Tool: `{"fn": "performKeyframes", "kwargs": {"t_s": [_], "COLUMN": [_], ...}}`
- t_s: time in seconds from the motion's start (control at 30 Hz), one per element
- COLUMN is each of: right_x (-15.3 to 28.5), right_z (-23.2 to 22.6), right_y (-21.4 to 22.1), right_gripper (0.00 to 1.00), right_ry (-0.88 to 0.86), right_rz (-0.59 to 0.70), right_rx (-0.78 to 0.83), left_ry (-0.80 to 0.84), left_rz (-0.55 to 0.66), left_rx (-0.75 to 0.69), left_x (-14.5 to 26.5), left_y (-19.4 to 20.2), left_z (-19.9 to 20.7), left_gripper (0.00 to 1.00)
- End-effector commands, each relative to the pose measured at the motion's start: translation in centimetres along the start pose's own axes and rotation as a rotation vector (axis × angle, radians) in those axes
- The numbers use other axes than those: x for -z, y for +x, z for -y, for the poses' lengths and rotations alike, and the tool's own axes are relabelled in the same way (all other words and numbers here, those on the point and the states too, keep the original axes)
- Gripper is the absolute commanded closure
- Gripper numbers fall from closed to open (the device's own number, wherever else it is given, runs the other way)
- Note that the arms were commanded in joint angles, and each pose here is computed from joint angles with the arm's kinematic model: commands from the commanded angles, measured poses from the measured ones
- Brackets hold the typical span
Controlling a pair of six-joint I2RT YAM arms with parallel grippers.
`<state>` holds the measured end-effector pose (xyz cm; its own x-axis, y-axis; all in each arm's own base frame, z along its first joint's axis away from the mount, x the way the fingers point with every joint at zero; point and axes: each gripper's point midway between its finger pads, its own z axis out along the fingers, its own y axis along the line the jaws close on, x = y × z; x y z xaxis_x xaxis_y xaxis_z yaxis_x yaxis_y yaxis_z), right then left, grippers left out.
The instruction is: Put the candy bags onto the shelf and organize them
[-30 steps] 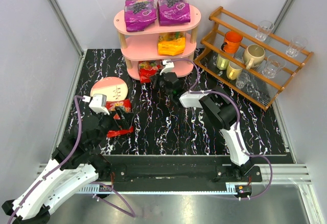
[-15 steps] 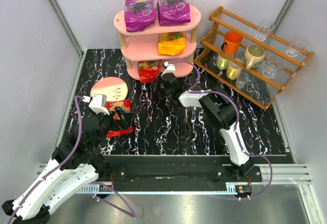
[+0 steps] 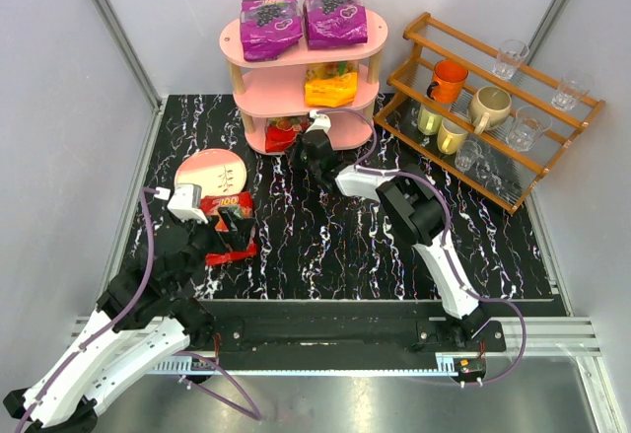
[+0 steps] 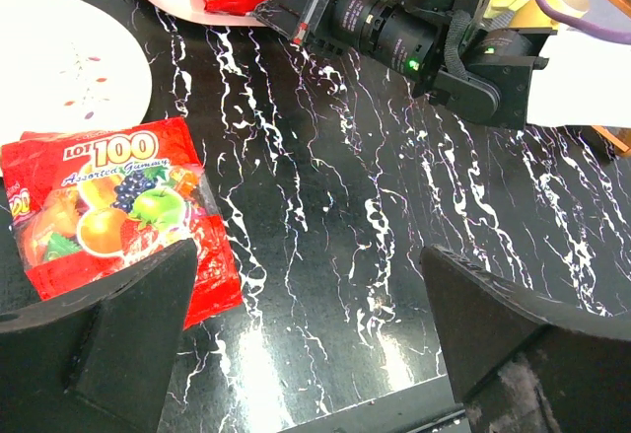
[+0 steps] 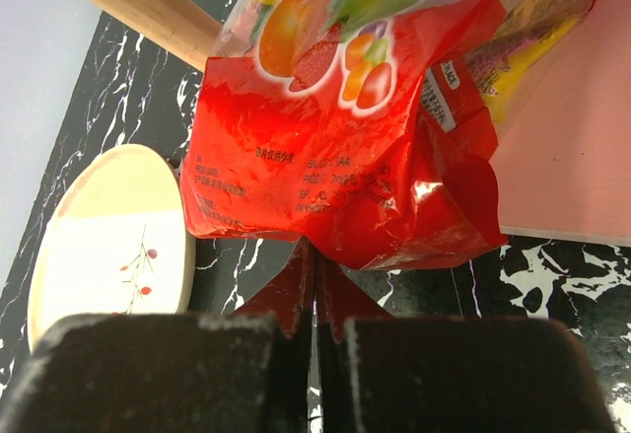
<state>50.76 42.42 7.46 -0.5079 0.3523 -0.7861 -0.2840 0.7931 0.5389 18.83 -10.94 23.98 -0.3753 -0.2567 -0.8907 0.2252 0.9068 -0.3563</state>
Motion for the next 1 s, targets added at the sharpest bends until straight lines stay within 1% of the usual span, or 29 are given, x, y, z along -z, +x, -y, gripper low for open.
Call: {"fn": "performKeyframes", "kwargs": {"t_s": [0.0, 0.53, 0.8, 0.97], "right_x": [-1.0, -0.8, -0.2, 0.4], "right_z": [1.0, 3.8, 3.4, 2.7], "right_y": [-2.2, -4.5, -6.0, -5.9], "right_gripper": [1.00, 1.00, 1.00, 1.00], "right_ry": [0.033, 0.130, 0.102, 0.059], "right_rz": [0.046, 0.093, 0.169, 0.164], "right_rx": [-0.019, -0.057, -0.061, -0.049], "left_ry": [-0.004, -0.003, -0.008, -0.007], "left_rz": [0.072, 0.068, 0.068, 0.070], "left_rx": [-0.001, -0.005, -0.004, -0.003], "left_x": [0.9, 0.8, 0.9, 0.9], "left_y": [-2.4, -2.3, -2.2, -2.4], "left_z": [0.0, 0.1, -0.1, 0.0], "left_gripper": [0.01, 0.01, 0.01, 0.01]}}
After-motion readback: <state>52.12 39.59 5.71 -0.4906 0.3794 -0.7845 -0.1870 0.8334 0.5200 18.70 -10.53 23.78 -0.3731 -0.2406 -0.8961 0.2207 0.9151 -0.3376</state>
